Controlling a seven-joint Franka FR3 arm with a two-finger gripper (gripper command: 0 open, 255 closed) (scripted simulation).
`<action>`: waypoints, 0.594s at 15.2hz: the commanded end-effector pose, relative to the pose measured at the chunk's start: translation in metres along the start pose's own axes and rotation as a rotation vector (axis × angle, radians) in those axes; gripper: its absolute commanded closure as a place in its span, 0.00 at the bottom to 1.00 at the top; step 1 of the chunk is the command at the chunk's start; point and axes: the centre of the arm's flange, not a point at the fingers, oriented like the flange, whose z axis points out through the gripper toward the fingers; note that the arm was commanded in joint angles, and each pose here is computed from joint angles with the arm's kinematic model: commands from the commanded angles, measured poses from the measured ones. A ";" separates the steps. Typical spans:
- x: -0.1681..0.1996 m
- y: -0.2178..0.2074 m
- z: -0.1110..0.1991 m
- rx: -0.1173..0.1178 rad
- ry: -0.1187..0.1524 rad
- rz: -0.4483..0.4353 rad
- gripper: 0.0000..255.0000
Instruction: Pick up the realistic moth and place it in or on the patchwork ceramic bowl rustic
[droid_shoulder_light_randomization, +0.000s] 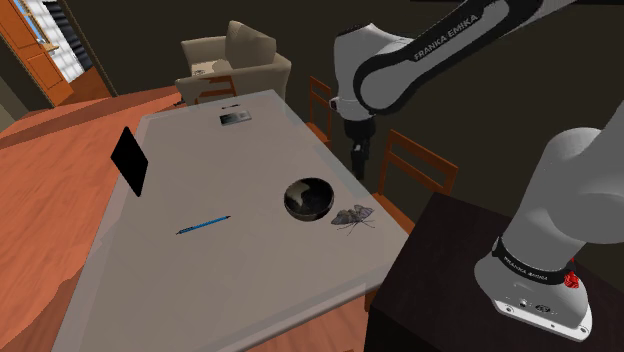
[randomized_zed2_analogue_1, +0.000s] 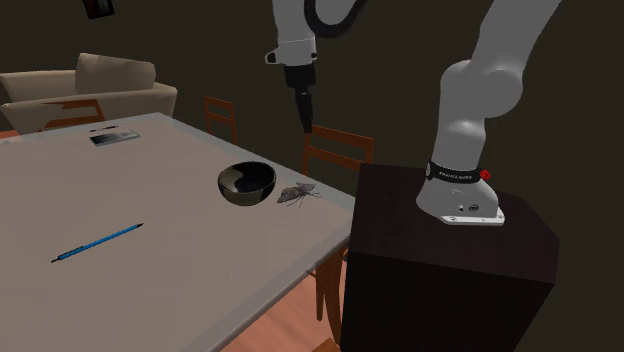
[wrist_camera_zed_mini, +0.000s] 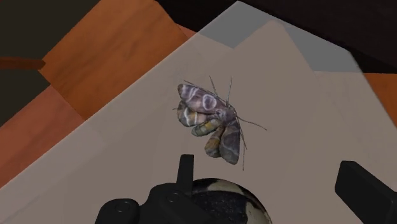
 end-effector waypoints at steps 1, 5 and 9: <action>0.015 -0.004 0.025 -0.010 -0.012 -0.022 0.00; 0.041 -0.008 0.073 -0.029 -0.040 -0.064 0.00; 0.067 -0.012 0.121 -0.049 -0.068 -0.107 0.00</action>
